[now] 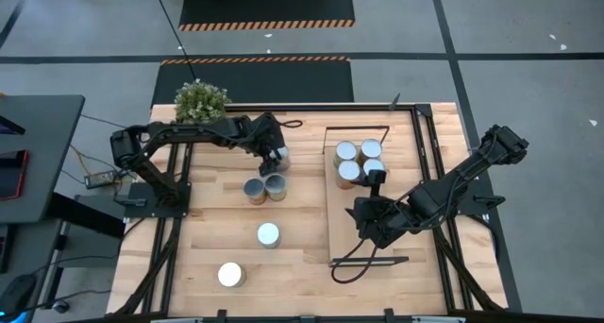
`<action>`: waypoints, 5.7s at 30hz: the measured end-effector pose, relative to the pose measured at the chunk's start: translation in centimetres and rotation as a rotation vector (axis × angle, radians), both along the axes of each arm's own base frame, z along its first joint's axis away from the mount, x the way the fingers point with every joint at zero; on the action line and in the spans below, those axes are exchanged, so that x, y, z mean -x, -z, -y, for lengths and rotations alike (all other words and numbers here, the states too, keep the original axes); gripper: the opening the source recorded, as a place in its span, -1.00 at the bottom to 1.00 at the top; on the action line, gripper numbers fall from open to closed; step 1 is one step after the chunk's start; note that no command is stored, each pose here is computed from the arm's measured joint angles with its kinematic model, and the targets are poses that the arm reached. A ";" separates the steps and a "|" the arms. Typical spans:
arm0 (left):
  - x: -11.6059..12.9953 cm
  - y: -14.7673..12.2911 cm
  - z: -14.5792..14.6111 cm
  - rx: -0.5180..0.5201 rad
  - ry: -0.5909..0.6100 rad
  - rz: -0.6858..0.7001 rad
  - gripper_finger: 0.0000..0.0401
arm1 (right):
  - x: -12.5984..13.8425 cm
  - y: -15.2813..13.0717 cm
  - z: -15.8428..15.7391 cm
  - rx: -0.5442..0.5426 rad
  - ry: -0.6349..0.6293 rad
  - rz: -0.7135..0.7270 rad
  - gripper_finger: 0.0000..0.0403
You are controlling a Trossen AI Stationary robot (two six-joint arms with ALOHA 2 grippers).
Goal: Pick and place cans onto a shelf
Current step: Put the canned peaches on the shelf
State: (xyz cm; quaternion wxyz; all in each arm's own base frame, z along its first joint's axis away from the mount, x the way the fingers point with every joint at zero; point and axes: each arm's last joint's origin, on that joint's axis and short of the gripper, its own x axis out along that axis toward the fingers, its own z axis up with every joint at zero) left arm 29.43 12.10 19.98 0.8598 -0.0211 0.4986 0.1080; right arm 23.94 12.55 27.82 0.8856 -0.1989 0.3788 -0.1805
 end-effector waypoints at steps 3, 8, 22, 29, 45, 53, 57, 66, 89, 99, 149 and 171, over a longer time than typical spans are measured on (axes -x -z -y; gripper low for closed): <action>-0.6 -1.2 0.1 0.009 0.019 0.027 0.58 | 0.1 0.1 0.0 -0.010 0.006 -0.009 0.88; -2.0 -3.9 1.2 -0.001 0.058 0.069 0.58 | 0.4 0.2 0.2 -0.019 0.016 -0.033 0.88; -5.1 -7.4 9.6 0.073 0.165 0.183 0.58 | 2.4 -1.6 1.3 -0.110 0.070 0.010 0.88; -5.6 -7.7 12.0 0.110 0.165 0.240 0.58 | 2.4 -1.6 1.3 -0.114 0.071 0.014 0.88; -11.5 -5.2 16.1 0.177 0.157 0.331 0.58 | 3.9 -2.6 1.1 -0.152 0.056 0.047 0.88; -15.3 -5.0 16.7 0.111 0.175 0.192 0.58 | 4.1 -2.6 0.8 -0.143 0.047 0.056 0.88; -16.6 -4.2 16.7 0.074 0.204 0.140 0.58 | 4.1 -2.6 0.7 -0.140 0.048 0.059 0.88; -17.0 -3.9 16.8 -0.013 0.294 0.132 0.61 | 4.1 -2.6 0.7 -0.139 0.052 0.062 0.88; -17.3 -4.1 16.3 -0.107 0.285 0.157 0.88 | 3.9 -2.7 0.6 -0.157 0.051 0.092 0.88; -17.3 -4.1 16.2 -0.103 0.274 0.158 0.88 | 3.8 -2.8 0.5 -0.160 0.042 0.094 0.88; -16.6 -4.2 15.8 -0.187 0.189 0.094 0.88 | 3.8 -2.8 0.5 -0.158 0.041 0.092 0.88; -16.6 -7.7 15.6 -0.253 0.158 0.103 0.88 | 3.8 -2.8 0.5 -0.156 0.040 0.091 0.88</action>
